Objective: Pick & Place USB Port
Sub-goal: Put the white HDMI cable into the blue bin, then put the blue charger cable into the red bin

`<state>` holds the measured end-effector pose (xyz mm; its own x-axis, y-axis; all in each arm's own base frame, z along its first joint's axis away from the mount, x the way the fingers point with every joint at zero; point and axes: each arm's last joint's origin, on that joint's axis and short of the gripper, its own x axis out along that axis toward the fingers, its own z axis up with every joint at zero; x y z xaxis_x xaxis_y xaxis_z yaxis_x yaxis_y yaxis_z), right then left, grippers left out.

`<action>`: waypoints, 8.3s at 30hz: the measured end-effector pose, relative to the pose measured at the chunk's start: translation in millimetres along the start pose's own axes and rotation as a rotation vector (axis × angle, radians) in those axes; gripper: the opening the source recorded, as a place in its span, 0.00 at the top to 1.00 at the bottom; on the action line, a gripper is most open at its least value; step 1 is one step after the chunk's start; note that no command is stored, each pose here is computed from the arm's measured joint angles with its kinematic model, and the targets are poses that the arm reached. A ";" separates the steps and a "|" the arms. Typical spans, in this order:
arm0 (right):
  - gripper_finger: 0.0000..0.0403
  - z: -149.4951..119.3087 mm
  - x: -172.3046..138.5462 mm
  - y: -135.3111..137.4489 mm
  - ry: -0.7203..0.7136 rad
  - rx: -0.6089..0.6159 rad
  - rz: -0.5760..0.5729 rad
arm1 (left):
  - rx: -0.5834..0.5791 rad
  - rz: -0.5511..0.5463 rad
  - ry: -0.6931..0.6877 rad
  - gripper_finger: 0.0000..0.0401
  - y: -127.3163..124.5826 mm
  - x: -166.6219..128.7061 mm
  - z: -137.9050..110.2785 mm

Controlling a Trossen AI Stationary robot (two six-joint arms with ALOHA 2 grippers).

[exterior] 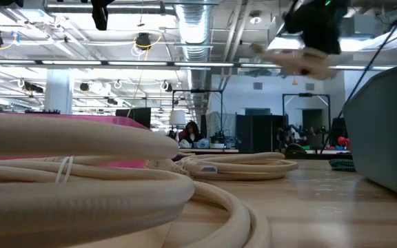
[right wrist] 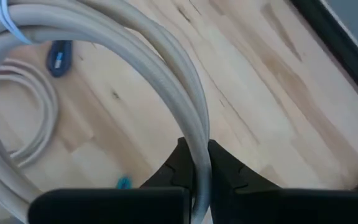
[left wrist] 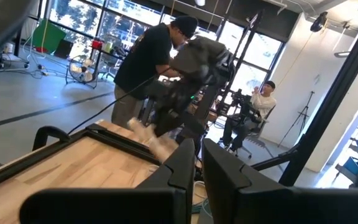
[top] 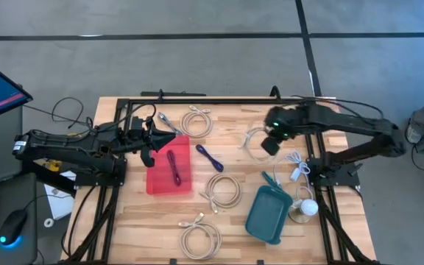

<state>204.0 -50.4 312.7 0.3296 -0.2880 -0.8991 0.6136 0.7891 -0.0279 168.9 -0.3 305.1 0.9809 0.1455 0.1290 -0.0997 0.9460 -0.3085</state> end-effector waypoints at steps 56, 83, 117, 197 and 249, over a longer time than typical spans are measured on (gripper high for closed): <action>0.99 -138.5 43.4 153.5 0.170 -0.242 0.040 | 0.034 0.000 0.001 0.92 0.0 0.0 -0.2; 0.94 -138.6 45.7 158.5 0.196 -0.274 0.118 | 0.035 0.001 0.003 0.92 0.1 0.0 -0.4; 0.85 -123.8 87.4 159.4 0.193 -0.178 0.408 | 0.029 0.003 0.011 0.92 0.3 0.0 -1.1; 0.56 -41.3 77.0 69.7 0.546 0.318 -0.097 | 0.035 0.012 0.042 0.92 1.3 -0.1 -4.2; 0.59 -97.5 137.6 74.3 0.534 0.340 0.067 | 0.058 0.026 0.038 0.92 1.7 0.0 -4.1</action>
<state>225.0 21.5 144.2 0.0254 0.1357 -0.9904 0.8266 0.5543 0.0972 169.4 0.1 300.7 0.9834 0.1604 0.0851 -0.1340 0.9573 -0.2561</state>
